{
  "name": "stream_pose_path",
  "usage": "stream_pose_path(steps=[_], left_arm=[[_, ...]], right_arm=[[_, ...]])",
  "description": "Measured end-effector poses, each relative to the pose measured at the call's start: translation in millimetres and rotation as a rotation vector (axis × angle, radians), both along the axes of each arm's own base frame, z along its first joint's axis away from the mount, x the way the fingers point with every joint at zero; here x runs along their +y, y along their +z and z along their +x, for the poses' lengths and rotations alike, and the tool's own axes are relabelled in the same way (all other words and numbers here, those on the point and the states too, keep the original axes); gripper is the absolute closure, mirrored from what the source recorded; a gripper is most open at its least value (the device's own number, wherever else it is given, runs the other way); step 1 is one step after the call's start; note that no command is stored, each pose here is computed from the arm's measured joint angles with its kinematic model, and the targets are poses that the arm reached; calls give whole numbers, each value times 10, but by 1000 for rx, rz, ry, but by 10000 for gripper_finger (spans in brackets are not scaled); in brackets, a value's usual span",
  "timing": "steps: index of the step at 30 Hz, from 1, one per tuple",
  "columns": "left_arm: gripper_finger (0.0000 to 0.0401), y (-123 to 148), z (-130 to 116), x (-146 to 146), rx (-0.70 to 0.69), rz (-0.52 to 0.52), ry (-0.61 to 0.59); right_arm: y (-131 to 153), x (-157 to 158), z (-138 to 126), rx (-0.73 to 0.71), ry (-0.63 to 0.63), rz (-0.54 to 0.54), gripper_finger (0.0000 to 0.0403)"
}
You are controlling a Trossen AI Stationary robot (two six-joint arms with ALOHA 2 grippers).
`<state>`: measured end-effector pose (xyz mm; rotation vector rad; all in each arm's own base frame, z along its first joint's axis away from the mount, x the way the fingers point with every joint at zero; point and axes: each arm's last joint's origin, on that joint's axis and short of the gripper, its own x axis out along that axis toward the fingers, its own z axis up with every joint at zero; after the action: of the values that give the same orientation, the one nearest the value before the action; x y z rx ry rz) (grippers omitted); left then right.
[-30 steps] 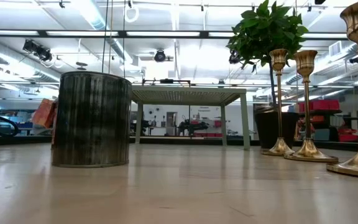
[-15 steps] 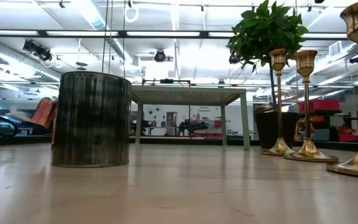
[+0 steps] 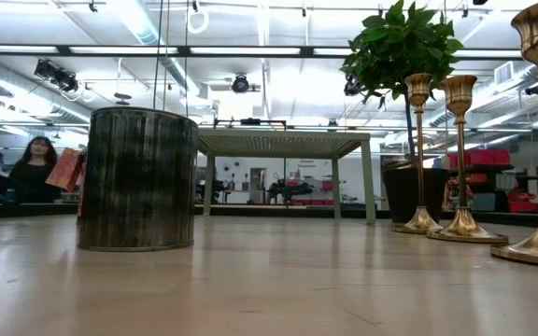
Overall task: Pick & Place candle stick holders
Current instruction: Put the top silver scented candle on the shelf
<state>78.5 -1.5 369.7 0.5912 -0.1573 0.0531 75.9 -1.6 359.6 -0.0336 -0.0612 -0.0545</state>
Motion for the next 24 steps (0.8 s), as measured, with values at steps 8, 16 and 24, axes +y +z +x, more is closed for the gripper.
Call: stream_pose_path(steps=[8, 16, 24], left_arm=[[339, 13, 33, -10, -3, -334, -87], [339, -36, 107, 35, 31, -348, 86], [339, -300, 195, 77, 259, -469, 291]], right_arm=[[0, 0, 0, 0, 0, 0, 366], [0, 0, 0, 0, 0, 0, 366], [0, 0, -1, 0, -2, 0, 366]])
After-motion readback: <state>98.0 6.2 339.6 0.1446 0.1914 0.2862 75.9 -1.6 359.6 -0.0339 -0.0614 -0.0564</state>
